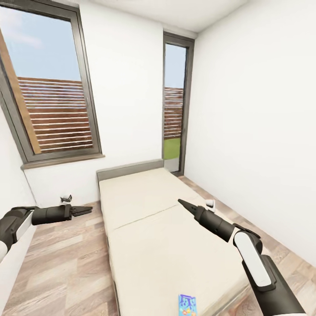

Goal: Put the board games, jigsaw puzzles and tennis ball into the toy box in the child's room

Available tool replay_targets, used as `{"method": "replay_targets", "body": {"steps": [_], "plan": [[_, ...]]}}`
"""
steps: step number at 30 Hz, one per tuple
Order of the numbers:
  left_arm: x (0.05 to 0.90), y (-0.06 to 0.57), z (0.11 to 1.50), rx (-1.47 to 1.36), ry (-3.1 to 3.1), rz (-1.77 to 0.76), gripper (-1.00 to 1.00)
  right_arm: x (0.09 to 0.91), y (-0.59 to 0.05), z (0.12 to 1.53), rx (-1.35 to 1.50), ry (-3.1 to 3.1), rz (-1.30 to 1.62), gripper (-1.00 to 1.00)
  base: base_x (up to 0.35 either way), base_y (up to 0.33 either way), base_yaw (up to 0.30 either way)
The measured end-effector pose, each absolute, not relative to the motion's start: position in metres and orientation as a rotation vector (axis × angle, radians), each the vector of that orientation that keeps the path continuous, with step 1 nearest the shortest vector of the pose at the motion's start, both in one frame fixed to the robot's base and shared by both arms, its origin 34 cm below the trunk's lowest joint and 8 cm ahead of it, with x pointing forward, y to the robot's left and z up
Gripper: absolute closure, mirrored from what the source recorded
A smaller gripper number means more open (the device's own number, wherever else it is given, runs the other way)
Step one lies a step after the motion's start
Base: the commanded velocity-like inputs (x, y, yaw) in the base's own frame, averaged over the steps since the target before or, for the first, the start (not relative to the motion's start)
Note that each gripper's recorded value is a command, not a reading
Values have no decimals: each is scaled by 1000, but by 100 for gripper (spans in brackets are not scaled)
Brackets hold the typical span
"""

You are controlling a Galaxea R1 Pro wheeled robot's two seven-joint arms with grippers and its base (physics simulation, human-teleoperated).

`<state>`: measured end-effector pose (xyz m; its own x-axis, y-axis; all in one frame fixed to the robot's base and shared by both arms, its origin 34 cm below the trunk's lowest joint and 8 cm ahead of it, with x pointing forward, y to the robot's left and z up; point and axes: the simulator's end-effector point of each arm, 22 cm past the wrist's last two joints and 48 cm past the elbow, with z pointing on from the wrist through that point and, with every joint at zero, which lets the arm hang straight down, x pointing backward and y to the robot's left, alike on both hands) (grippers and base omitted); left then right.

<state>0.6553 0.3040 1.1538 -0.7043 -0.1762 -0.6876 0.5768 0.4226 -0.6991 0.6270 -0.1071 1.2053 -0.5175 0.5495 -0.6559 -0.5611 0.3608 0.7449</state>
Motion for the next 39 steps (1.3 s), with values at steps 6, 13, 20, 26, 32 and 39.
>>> {"method": "replay_targets", "body": {"steps": [6,13,20,26,32,39], "plan": [[655,304,1154,339,1963,-1342,-100,627,-107,1205,-10,1609,1373,-100,-22,-192,292],[655,303,1154,339,1963,-1343,-100,627,-107,1205,-10,1608,1374,-100,-2,-107,292],[655,302,1154,340,1963,-1345,-100,627,-106,1205,-10,1609,1375,-100,-60,-211,292],[655,302,1154,340,1962,-1345,-100,627,-106,1204,-8,1612,1376,-100,-97,-272,292],[656,302,1154,340,1963,-1345,-100,627,-106,1203,-7,1613,1376,-100,-96,-279,292],[656,302,1153,340,1963,-1344,-100,627,-106,1203,-7,1614,1376,-100,-94,-280,292]]}}
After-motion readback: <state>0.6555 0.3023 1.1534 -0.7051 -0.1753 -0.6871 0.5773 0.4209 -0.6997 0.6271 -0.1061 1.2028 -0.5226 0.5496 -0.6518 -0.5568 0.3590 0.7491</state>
